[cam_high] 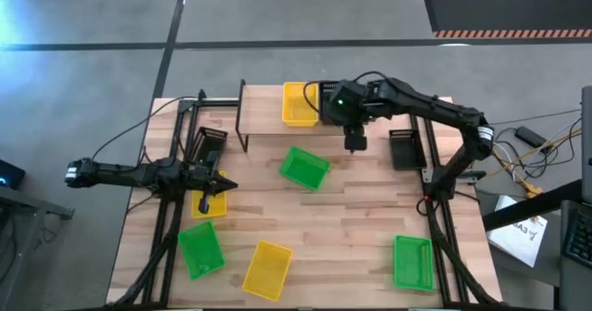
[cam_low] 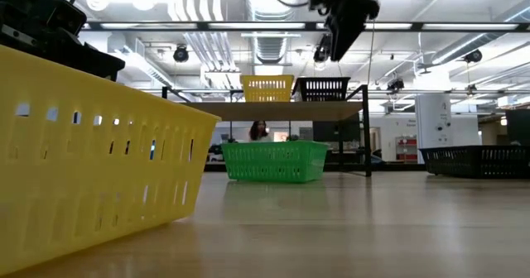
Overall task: Stack baskets on shelf by color
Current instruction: Put the top green bin on the shelf
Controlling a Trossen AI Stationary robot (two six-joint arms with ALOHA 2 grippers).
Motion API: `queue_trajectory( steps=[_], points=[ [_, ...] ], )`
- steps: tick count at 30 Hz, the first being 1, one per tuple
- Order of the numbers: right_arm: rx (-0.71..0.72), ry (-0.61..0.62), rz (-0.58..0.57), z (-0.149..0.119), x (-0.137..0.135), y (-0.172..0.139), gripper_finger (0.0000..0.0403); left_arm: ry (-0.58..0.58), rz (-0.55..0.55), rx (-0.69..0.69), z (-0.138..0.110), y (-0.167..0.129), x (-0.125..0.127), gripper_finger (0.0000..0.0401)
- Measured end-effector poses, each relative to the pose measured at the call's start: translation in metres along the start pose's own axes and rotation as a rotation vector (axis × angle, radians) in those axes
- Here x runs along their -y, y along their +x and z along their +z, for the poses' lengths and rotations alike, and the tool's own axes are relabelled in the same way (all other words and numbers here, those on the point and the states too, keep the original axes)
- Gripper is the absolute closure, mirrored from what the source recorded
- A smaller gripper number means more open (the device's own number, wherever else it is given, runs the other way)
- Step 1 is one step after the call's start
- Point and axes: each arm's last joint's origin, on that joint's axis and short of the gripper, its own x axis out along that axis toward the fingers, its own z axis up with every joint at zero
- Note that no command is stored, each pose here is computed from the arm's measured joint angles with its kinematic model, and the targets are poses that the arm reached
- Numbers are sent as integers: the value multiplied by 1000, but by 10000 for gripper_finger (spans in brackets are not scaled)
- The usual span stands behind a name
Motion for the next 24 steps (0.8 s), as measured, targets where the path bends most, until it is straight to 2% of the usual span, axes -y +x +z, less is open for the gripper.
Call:
queue_trajectory(
  steps=[6, 11, 16, 21, 24],
  points=[
    [108, -120, 210, 4, -51, -16, 250, 0, 0, 0, 0, 0, 0, 401],
    [89, -236, 296, 4, -100, 12, 250, 0, 0, 0, 0, 0, 0, 401],
    [125, -353, 295, -1, -129, 53, 248, 0, 0, 0, 0, 0, 0, 401],
    [229, -398, 220, -1, -134, 80, 248, 0, 0, -2, 0, 0, 0, 401],
    [264, -489, 160, -4, -133, 92, 248, 0, 0, -2, 0, 0, 0, 401]
  ],
)
